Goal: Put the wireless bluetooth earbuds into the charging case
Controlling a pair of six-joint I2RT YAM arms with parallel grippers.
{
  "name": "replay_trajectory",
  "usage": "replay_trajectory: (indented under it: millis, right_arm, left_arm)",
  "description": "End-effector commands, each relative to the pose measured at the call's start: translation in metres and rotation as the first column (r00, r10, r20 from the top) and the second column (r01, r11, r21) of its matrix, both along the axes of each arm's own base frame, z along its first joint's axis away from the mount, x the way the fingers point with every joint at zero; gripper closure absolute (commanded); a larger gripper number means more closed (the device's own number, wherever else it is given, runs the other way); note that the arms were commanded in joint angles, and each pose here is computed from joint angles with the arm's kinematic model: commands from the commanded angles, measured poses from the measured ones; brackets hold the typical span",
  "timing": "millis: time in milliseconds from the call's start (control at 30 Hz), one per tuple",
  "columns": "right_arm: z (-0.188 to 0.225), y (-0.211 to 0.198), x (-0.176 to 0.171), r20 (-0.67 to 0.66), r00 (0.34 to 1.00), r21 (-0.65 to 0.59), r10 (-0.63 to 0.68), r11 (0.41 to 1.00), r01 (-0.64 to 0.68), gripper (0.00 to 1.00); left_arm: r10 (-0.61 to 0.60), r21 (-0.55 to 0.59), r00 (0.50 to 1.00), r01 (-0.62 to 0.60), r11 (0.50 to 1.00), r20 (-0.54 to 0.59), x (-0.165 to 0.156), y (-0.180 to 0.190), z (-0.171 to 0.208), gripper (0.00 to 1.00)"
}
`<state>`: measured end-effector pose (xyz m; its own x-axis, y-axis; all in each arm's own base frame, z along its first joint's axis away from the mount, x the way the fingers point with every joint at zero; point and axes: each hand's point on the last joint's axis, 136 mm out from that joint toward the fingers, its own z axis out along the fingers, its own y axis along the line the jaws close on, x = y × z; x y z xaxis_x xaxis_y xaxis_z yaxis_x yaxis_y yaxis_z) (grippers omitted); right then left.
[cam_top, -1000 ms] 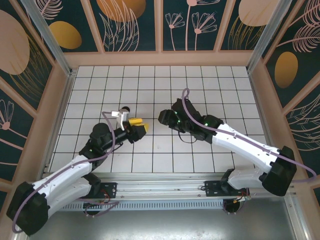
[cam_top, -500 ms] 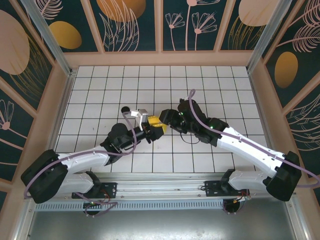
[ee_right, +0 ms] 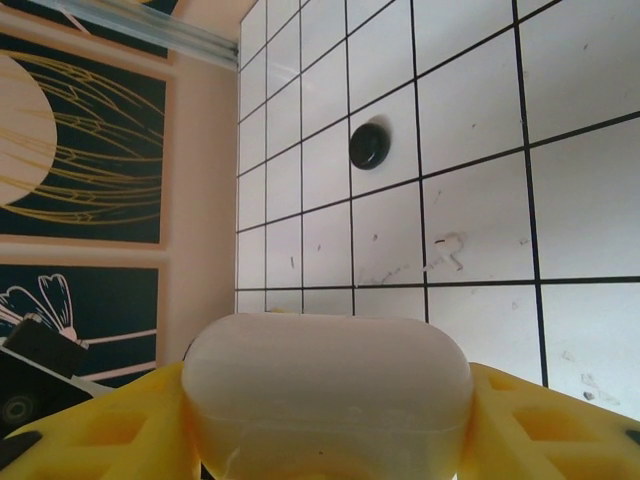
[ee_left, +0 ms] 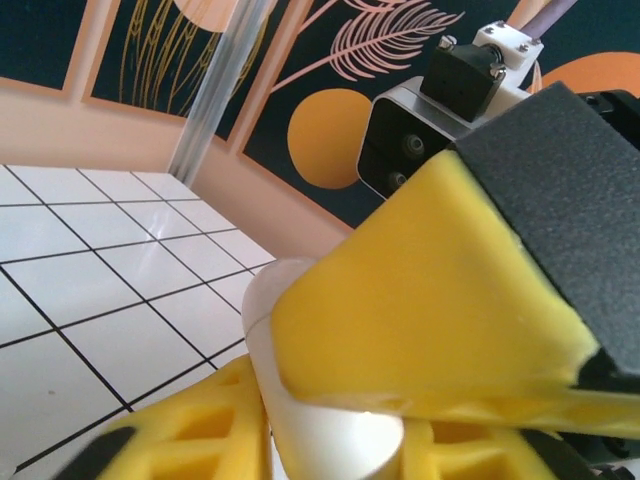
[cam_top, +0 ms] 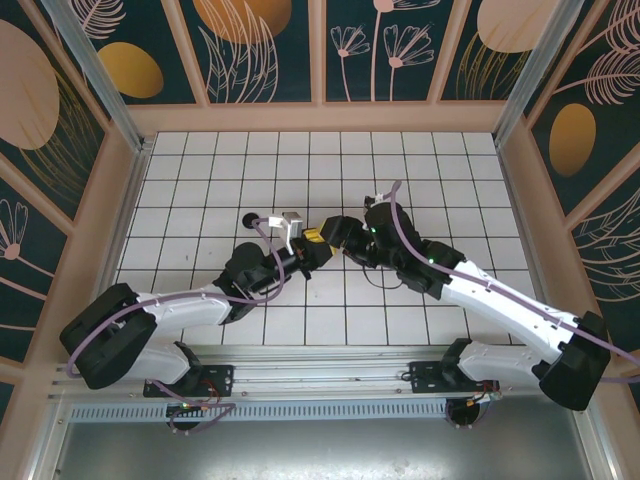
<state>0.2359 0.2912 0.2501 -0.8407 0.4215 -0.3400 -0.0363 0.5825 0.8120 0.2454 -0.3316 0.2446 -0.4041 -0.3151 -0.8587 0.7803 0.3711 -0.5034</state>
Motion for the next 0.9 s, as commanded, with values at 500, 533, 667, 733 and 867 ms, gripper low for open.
replay_trajectory:
  millis: [500,533,667,733,867]
  right_arm:
    - [0.03,-0.011,-0.007,0.164,0.986,0.063,0.016,0.998,-0.026,0.29]
    - [0.032,-0.012,-0.007,0.175,0.985,0.067,0.016,0.997,-0.028,0.29]
    - [0.036,-0.017,-0.009,0.213,0.977,0.083,0.008,0.996,-0.026,0.28]
    - [0.039,-0.02,-0.009,0.24,0.971,0.099,-0.001,0.995,-0.023,0.29]
    - [0.041,-0.025,-0.01,0.292,0.956,0.142,-0.018,0.989,-0.025,0.3]
  left_arm:
    - [0.096,-0.108,0.991,-0.106,0.989,-0.092,-0.001,0.034,0.021,1.0]
    - [0.105,-0.109,0.99,-0.115,0.987,-0.098,-0.001,0.037,0.021,1.0]
    - [0.12,-0.121,0.983,-0.137,0.983,-0.136,0.001,0.052,0.023,1.0]
    - [0.109,-0.141,0.981,-0.132,0.981,-0.158,0.001,0.06,0.026,1.0]
    - [0.078,-0.191,0.981,-0.112,0.975,-0.175,-0.004,0.071,0.036,1.0]
